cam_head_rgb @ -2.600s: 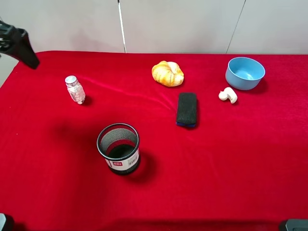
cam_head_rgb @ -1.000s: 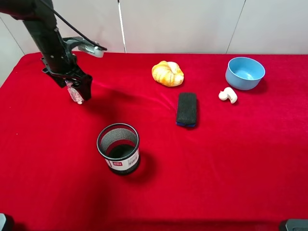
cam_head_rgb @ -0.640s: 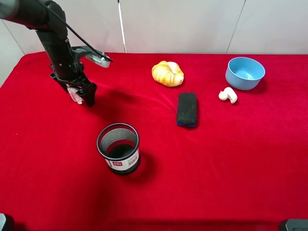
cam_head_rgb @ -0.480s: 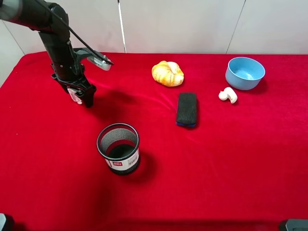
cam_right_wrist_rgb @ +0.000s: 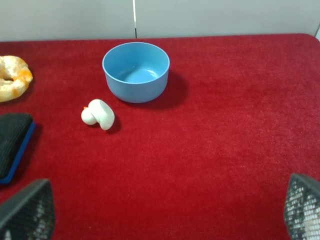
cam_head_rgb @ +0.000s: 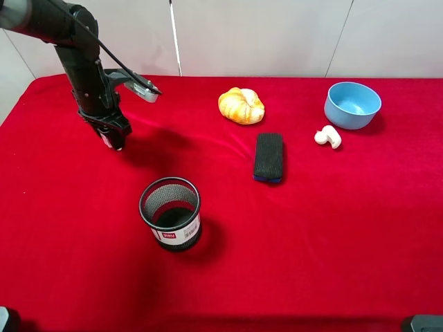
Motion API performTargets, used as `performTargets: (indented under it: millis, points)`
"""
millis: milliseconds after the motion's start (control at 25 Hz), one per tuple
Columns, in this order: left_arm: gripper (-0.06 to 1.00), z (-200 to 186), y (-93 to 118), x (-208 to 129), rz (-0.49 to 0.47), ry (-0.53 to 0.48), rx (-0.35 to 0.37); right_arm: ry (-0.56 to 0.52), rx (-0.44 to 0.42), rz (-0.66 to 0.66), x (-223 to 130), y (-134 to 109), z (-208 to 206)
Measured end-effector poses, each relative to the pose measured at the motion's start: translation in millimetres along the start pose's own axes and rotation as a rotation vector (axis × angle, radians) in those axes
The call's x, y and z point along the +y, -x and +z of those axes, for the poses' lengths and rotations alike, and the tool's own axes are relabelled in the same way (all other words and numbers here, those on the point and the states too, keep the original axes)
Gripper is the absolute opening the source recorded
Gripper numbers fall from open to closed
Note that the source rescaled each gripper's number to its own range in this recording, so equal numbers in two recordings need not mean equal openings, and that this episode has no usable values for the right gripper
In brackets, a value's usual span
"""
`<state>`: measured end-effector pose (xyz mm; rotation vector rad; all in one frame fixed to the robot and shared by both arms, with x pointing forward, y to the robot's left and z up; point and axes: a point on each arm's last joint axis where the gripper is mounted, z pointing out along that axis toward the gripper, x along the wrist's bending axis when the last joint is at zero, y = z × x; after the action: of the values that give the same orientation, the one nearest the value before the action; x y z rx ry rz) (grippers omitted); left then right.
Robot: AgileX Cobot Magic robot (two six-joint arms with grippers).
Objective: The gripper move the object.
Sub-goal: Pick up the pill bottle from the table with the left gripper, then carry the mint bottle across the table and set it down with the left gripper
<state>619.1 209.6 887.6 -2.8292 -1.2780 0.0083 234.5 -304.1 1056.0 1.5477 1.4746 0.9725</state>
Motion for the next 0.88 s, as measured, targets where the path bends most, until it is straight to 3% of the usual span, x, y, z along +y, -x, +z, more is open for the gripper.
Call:
performTargets:
  millis: [880]
  points:
    - [0.00, -7.5, 0.0, -2.1, 0.005, -0.010, 0.004, 0.001, 0.000, 0.000, 0.1, 0.0, 0.0]
